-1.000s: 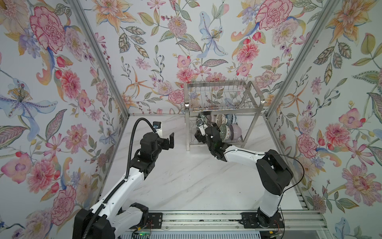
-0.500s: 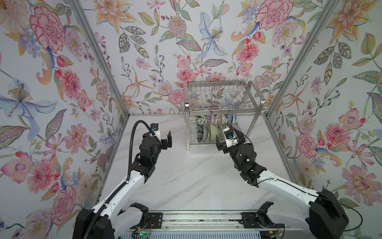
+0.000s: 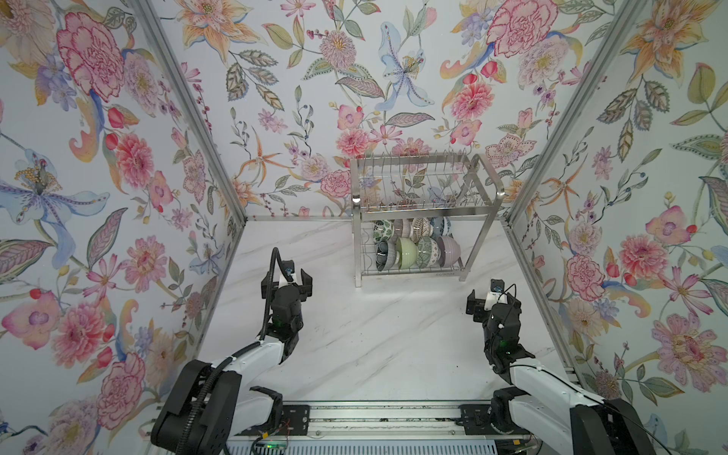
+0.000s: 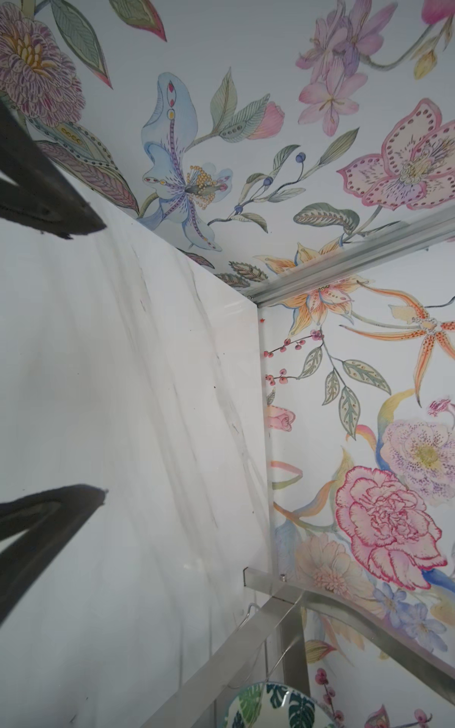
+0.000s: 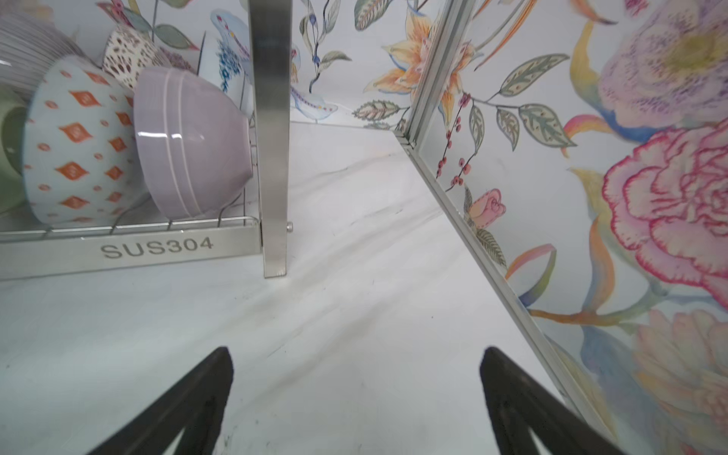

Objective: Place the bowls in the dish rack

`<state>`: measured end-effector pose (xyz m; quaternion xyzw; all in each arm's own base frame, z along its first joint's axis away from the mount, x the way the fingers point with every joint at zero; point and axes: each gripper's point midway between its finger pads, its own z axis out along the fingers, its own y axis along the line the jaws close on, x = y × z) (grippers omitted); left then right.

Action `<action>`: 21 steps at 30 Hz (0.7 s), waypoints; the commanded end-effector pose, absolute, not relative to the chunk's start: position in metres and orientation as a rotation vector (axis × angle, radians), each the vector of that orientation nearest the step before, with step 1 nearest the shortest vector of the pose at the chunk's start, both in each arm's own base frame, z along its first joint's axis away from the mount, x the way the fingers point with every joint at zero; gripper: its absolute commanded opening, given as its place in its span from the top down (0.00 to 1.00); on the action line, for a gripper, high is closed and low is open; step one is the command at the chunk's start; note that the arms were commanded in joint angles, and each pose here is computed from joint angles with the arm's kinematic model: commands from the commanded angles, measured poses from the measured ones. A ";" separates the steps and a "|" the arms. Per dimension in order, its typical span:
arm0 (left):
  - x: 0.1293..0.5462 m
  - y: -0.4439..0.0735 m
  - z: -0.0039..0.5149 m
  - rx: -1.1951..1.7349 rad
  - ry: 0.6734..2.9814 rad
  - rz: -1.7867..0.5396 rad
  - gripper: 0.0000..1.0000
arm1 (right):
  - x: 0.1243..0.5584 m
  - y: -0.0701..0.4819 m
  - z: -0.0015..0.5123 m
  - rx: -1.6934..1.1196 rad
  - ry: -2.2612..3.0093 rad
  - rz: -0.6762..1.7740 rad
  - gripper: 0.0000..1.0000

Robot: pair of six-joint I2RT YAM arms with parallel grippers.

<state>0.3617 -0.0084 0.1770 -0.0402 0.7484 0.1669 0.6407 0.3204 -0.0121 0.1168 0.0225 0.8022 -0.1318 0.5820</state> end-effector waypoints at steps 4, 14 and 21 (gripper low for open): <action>0.368 0.017 0.160 -0.120 1.686 0.463 0.01 | 0.356 -0.001 0.131 0.034 1.793 -0.224 0.01; 0.366 0.036 0.144 -0.130 1.624 0.380 0.01 | 0.384 -0.011 0.107 0.058 1.794 -0.129 0.01; 0.364 0.039 0.141 -0.127 1.606 0.376 0.01 | 0.384 -0.011 0.106 0.059 1.799 -0.127 0.01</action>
